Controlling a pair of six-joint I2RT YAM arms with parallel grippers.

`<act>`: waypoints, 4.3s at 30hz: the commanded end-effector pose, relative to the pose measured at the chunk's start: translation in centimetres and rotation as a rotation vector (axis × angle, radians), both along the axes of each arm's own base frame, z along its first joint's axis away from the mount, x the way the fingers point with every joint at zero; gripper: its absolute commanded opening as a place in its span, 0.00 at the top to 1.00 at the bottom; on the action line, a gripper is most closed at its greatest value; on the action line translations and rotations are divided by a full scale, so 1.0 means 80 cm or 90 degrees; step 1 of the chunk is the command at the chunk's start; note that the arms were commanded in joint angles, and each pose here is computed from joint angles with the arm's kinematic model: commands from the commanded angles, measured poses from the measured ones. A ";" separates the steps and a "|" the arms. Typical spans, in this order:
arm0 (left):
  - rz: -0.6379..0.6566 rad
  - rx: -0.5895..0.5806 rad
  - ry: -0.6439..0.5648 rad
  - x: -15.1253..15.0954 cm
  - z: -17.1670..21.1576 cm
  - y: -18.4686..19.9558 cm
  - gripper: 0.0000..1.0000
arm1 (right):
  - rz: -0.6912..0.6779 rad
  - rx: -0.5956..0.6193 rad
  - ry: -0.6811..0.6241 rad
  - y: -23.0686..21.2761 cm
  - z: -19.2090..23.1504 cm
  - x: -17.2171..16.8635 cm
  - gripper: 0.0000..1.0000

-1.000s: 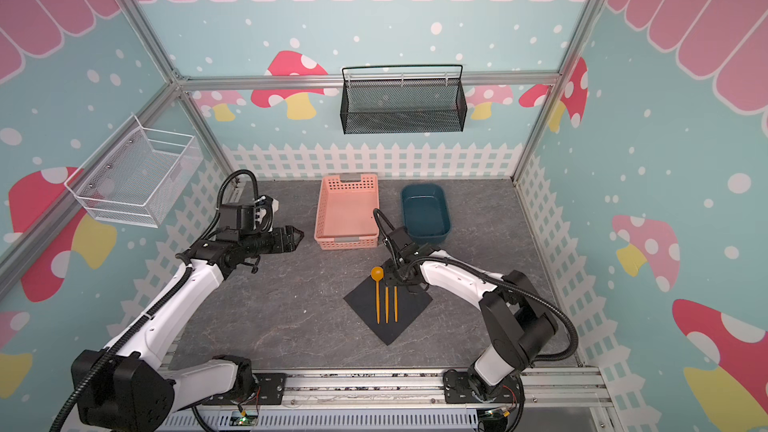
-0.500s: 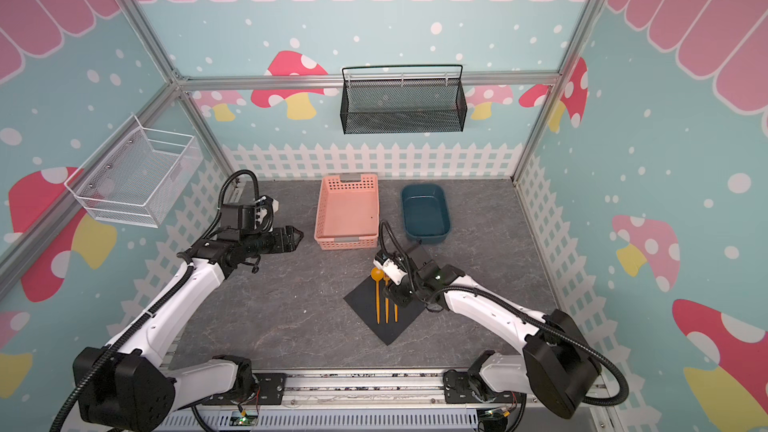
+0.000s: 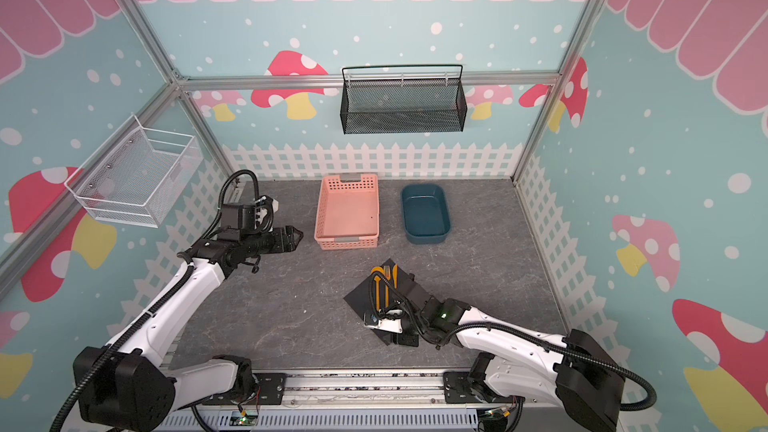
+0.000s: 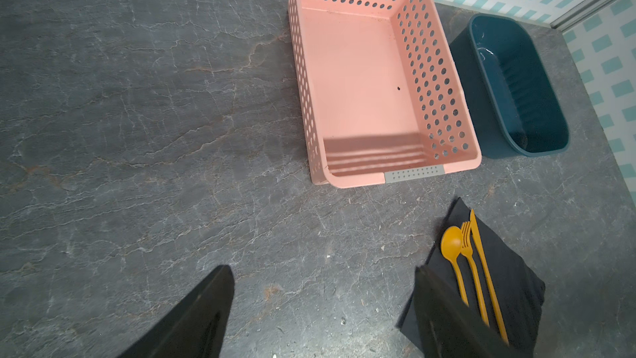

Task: Place the utensils on the paper napkin and roll it up
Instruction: 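Move the right gripper to the napkin corner nearest the robot and grasp it, then hold the napkin corner with the right gripper while the left arm reaches toward the napkin, then grasp the napkin edge nearest the robot with the left gripper beside the right gripper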

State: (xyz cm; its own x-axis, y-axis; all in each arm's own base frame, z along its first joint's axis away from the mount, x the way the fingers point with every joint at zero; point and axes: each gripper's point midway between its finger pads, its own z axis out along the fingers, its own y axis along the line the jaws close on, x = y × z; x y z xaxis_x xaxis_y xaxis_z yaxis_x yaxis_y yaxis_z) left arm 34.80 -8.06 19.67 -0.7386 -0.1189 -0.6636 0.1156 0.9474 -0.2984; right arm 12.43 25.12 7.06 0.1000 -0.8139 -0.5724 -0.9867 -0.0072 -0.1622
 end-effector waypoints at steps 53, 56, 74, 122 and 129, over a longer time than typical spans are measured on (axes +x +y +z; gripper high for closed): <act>-0.005 0.009 0.009 0.001 -0.007 -0.001 0.16 | 0.074 -0.090 -0.071 0.004 -0.042 -0.009 0.97; -0.029 -0.003 0.017 -0.003 -0.008 -0.021 0.17 | 0.081 -0.088 -0.070 0.008 -0.040 -0.009 0.99; -0.164 -0.090 0.130 -0.081 -0.073 -0.156 0.55 | 0.089 -0.096 -0.145 0.023 -0.017 0.026 1.00; -0.296 -0.308 0.386 -0.241 -0.194 -0.291 0.91 | 0.016 -0.053 -0.130 0.021 -0.009 0.077 1.00; -0.282 -0.302 0.390 -0.236 -0.203 -0.293 0.92 | 0.008 -0.051 -0.127 0.019 -0.009 0.076 0.98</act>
